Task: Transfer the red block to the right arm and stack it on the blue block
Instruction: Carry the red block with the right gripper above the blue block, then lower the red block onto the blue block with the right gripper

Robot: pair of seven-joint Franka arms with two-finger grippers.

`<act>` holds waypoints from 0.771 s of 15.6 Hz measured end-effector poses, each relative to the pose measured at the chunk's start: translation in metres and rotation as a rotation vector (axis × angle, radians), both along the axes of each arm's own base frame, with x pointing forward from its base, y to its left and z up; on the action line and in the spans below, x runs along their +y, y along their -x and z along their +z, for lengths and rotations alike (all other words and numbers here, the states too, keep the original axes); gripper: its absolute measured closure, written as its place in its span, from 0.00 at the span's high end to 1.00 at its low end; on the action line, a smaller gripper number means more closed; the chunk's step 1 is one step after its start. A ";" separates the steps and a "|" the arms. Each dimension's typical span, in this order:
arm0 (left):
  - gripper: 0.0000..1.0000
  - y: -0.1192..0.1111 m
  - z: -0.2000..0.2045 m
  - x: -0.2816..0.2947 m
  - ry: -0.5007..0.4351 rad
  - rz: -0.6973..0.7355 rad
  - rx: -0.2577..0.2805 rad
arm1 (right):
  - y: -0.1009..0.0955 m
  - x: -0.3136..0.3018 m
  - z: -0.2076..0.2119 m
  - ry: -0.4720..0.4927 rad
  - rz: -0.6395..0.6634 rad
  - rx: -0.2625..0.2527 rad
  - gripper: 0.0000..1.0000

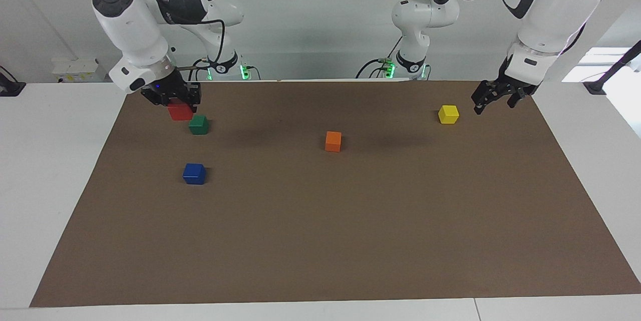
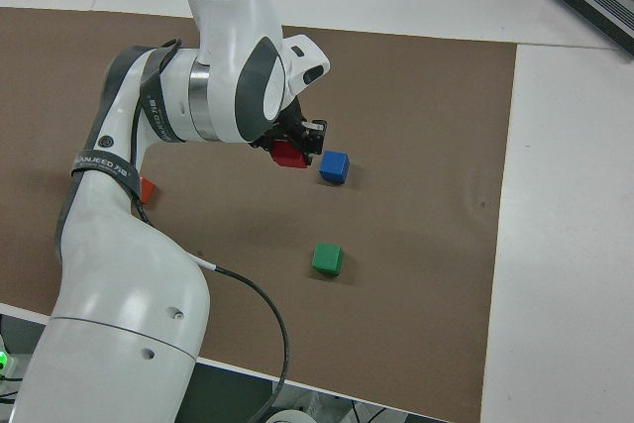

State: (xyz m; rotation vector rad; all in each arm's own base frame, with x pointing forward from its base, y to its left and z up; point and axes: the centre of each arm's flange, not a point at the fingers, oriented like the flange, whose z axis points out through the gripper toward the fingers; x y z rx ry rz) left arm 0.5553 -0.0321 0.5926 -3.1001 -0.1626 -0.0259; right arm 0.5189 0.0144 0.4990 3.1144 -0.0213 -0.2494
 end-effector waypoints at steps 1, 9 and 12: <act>1.00 0.000 0.000 0.000 0.000 0.000 -0.001 | -0.003 -0.002 -0.015 0.003 -0.005 0.021 0.56; 1.00 -0.001 -0.001 -0.002 0.000 -0.006 -0.008 | -0.041 -0.017 -0.087 0.004 0.026 0.003 0.56; 1.00 -0.001 -0.001 -0.004 0.000 -0.011 -0.008 | -0.049 -0.025 -0.108 0.003 0.035 -0.004 0.56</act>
